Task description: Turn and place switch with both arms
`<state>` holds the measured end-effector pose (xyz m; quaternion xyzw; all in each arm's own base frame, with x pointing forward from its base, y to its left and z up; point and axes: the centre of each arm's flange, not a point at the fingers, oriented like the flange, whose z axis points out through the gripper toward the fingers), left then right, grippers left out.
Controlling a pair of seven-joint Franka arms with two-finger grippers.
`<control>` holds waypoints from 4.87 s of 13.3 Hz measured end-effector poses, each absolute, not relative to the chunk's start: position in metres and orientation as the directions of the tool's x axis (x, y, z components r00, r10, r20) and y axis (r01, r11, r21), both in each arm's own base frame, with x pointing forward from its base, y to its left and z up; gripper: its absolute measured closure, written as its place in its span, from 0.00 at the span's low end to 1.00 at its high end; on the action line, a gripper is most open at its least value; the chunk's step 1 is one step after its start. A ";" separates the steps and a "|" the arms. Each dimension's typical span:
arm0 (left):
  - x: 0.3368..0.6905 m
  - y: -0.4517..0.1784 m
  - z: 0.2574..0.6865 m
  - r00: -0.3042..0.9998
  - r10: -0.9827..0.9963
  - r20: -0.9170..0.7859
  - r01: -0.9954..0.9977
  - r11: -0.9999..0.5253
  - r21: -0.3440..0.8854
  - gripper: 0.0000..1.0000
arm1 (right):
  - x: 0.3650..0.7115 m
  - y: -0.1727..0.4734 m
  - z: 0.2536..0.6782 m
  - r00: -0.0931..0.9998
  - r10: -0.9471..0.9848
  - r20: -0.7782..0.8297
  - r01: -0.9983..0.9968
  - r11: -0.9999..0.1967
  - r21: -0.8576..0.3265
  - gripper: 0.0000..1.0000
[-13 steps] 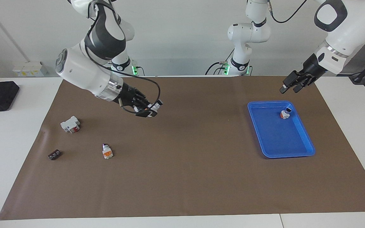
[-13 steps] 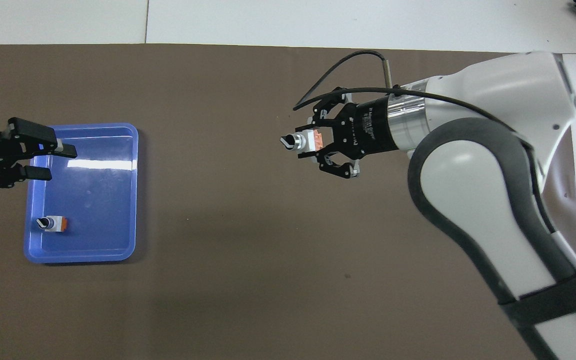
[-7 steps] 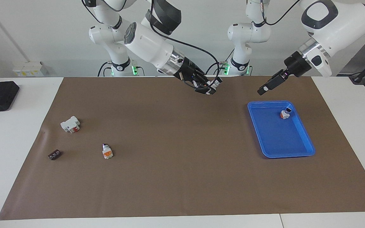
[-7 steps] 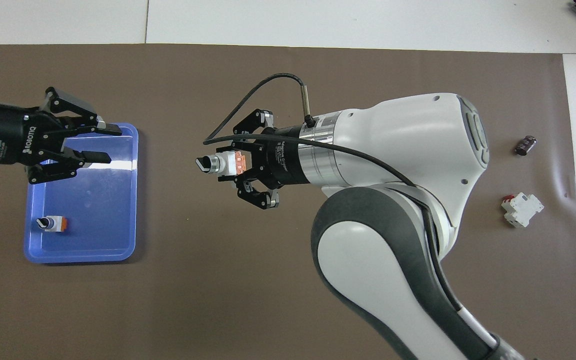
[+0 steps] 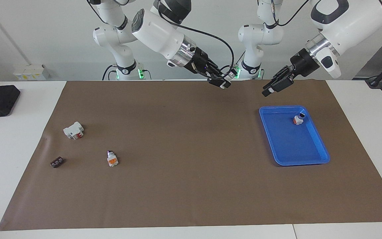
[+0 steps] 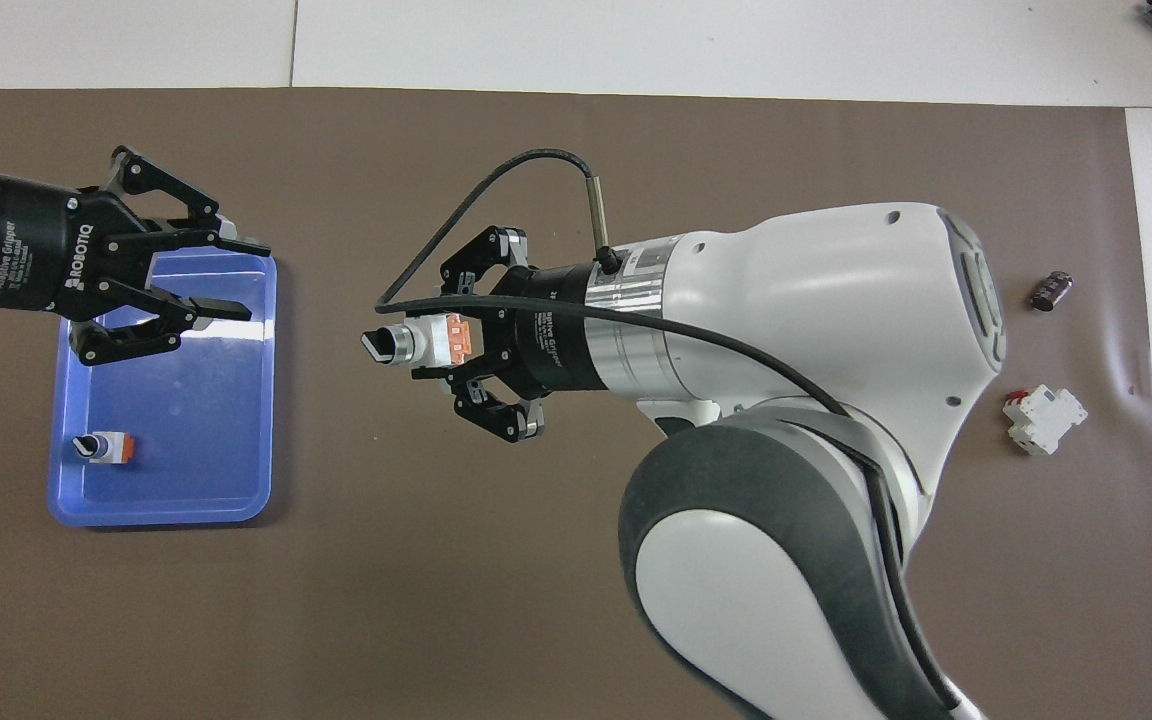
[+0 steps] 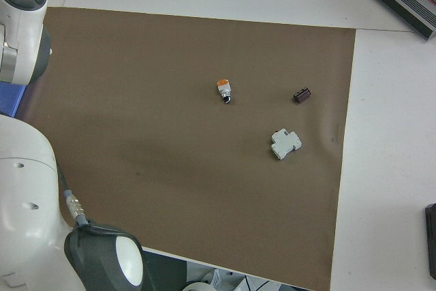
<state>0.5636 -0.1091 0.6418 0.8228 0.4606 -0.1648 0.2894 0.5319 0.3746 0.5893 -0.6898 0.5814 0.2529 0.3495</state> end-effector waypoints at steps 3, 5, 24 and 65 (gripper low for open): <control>0.562 -0.112 0.658 0.582 0.632 -0.512 0.813 -0.453 0.365 0.53 | 0.532 0.375 0.584 0.190 -0.630 -0.753 -0.980 -0.073 -0.186 0.59; 0.556 -0.114 0.672 0.680 0.573 -0.457 0.733 -0.522 0.436 0.55 | 0.532 0.375 0.584 0.190 -0.629 -0.753 -0.979 -0.060 -0.196 0.59; 0.514 -0.160 0.671 0.996 -0.092 0.012 -0.078 -0.756 0.650 0.59 | 0.525 0.386 0.582 0.201 -0.627 -0.753 -0.977 -0.076 -0.197 0.59; 0.499 -0.186 0.646 0.991 0.119 -0.061 0.128 -0.702 0.700 0.73 | 0.526 0.384 0.579 0.174 -0.634 -0.753 -0.980 -0.033 -0.198 0.59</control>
